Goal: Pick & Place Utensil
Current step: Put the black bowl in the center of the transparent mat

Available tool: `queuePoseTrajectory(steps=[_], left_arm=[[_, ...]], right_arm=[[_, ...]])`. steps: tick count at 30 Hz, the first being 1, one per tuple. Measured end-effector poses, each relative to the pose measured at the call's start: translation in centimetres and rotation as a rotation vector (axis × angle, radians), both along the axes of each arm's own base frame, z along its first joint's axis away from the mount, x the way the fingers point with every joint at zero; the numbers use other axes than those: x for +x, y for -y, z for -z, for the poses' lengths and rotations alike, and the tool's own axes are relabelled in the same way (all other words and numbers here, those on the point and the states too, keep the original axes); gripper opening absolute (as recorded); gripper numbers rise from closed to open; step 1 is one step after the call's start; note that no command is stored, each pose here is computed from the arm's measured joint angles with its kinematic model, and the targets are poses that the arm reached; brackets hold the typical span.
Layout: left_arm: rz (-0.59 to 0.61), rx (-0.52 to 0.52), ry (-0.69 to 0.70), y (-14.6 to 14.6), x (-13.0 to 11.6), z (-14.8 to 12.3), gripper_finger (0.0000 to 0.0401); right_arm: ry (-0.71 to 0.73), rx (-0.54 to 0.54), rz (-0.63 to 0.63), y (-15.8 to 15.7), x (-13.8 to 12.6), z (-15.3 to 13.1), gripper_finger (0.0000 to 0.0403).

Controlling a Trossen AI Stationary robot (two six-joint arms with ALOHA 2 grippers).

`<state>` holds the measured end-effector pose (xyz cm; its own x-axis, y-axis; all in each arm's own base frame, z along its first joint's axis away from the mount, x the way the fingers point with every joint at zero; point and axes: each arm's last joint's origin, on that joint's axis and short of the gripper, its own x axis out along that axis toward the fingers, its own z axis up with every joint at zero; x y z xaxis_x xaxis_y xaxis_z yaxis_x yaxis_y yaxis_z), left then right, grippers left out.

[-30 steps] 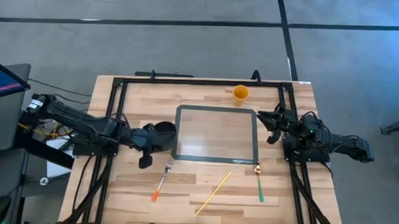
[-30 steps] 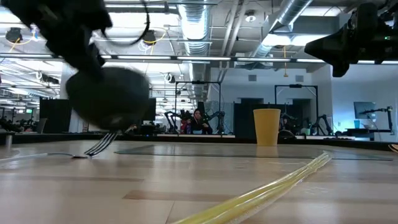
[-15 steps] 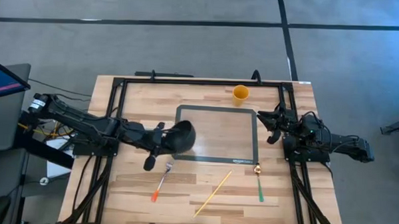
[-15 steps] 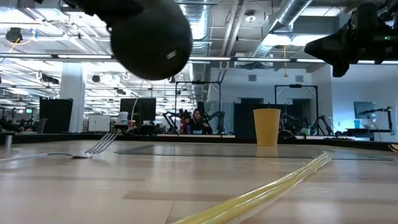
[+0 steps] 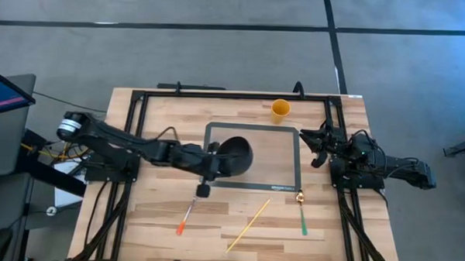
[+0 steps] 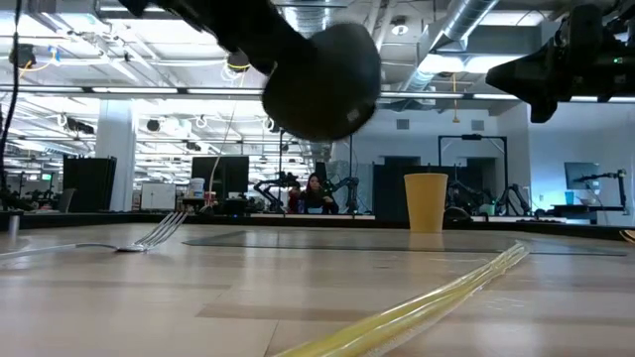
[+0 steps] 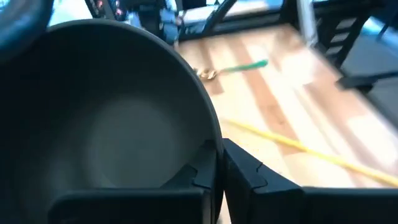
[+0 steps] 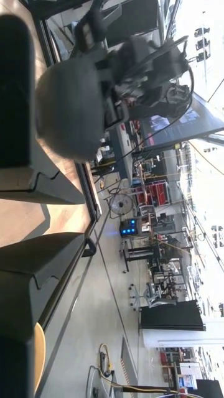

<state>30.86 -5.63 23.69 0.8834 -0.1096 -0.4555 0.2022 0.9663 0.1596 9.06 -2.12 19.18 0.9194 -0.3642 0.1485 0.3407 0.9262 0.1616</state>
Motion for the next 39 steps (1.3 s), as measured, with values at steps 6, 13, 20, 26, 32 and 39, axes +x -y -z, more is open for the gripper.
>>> queuePoseTrajectory(steps=[6,13,20,26,32,39], left_arm=[[-0.045,0.045,-0.121,-1.5,2.0,3.7,0.0020],[-0.065,0.051,-0.174,-2.1,2.9,6.0,0.0011],[-0.064,0.055,-0.199,-2.0,3.5,7.7,0.0022],[-0.064,0.053,-0.187,-2.0,3.6,7.7,0.0016],[-0.064,0.053,-0.182,-2.0,3.6,7.6,0.0053],[-0.062,0.051,-0.165,-2.0,3.7,7.5,0.0081]], right_arm=[[-0.001,0.000,0.000,0.0,0.0,0.0,0.0077],[-0.002,0.000,0.001,0.0,0.0,0.0,0.0077],[-0.003,0.001,0.001,0.0,0.0,0.0,0.0077],[-0.009,0.001,0.001,0.0,0.0,0.1,0.0077],[-0.008,0.001,0.001,0.0,0.0,0.1,0.0077],[-0.008,0.001,0.001,0.0,0.0,0.1,0.0077]])
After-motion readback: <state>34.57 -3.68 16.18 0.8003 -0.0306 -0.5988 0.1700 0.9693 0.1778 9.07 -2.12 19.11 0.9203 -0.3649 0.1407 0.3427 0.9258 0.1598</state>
